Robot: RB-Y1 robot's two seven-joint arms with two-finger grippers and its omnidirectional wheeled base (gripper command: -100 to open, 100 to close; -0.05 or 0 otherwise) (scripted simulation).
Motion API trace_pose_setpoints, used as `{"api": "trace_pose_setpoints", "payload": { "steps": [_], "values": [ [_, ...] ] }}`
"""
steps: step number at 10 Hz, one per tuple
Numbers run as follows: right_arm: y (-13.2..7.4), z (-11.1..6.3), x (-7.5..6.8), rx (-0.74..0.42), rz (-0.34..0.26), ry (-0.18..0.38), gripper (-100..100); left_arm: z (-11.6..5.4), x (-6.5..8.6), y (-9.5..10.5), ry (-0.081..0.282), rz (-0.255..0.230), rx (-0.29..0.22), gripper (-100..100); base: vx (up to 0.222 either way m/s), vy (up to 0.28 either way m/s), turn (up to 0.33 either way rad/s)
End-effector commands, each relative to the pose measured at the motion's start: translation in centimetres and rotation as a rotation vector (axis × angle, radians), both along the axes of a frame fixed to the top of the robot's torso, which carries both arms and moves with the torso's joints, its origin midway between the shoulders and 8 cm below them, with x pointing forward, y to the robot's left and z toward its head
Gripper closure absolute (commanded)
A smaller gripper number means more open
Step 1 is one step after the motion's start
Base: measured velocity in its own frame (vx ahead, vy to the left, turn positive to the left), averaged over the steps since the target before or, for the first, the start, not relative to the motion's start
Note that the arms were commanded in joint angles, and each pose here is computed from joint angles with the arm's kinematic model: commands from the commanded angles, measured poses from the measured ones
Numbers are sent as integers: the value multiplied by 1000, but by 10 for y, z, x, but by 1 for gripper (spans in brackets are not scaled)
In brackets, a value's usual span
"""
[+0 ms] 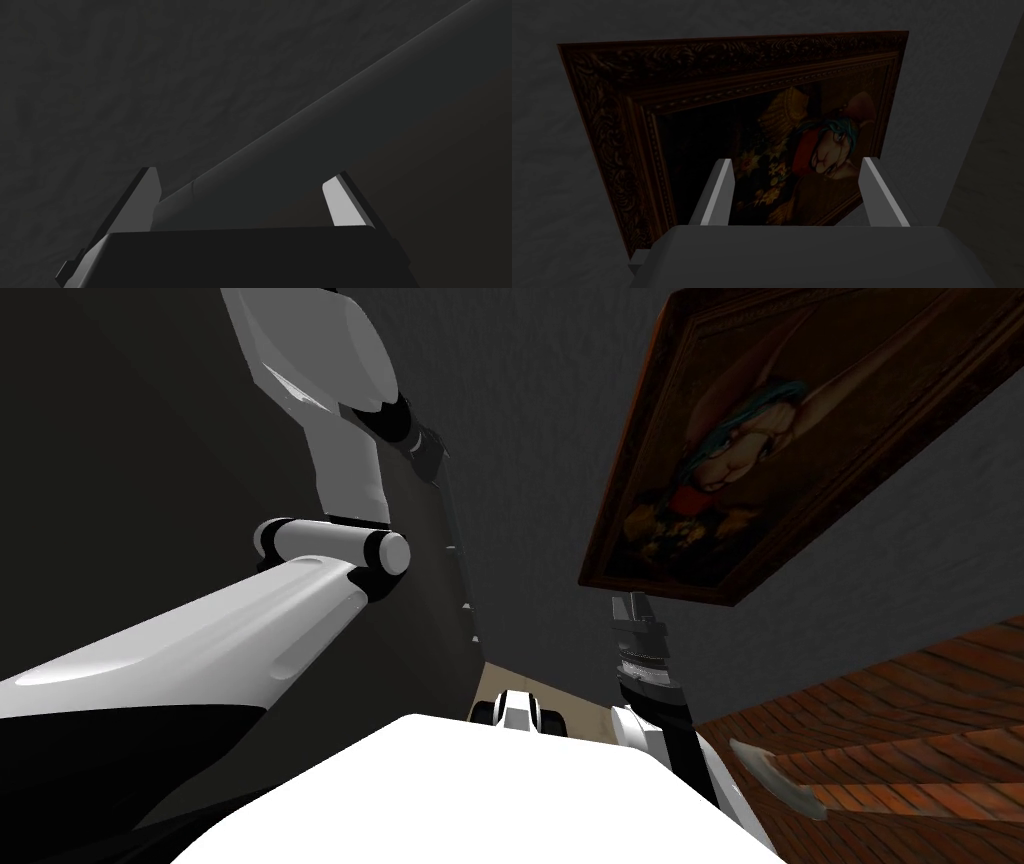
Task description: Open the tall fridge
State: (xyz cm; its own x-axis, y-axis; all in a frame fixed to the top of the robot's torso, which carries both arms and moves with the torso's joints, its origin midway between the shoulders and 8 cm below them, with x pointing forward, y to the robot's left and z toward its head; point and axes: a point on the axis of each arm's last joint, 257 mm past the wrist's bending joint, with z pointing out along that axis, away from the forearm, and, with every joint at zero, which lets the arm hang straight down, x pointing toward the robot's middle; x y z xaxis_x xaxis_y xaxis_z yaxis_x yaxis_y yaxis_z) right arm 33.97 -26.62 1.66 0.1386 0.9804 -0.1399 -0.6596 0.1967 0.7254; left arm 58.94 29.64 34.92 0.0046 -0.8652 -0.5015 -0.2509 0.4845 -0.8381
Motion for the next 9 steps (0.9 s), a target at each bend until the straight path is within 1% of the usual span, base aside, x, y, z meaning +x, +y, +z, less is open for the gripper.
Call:
{"api": "trace_pose_setpoints", "payload": {
  "steps": [1, 2, 3, 4, 6, 7, 8, 9],
  "values": [
    [0, 0, 0, 0, 0, 0, 0, 1, -2, -23, 2, -53, -2, 100, -124, -46, -92],
    [0, 0, 0, 0, 0, 0, 0, 2, -3, -35, 1, -81, -3, 100, -216, -103, -167],
    [0, 0, 0, 0, 0, 0, 0, 2, -3, -35, 1, -81, -3, 100, -160, -77, -103],
    [0, 0, 0, 0, 0, 0, 0, 3, -6, -58, 0, -137, -4, 100, -159, -92, -117],
    [0, 0, 0, 0, 0, 0, 0, 4, -10, -82, -1, -193, -4, 100, -197, -114, -160],
    [0, 0, 0, 0, 0, 0, 0, 6, -15, -105, -2, -249, -4, 100, -237, -79, -146],
    [0, 0, 0, 0, 0, 0, 0, 6, -18, -117, -2, -277, -3, 100, -249, -120, -150],
    [0, 0, 0, 0, 0, 0, 0, 5, -13, -107, 1, -250, -2, 100, -111, -64, -43]
  ]
}}
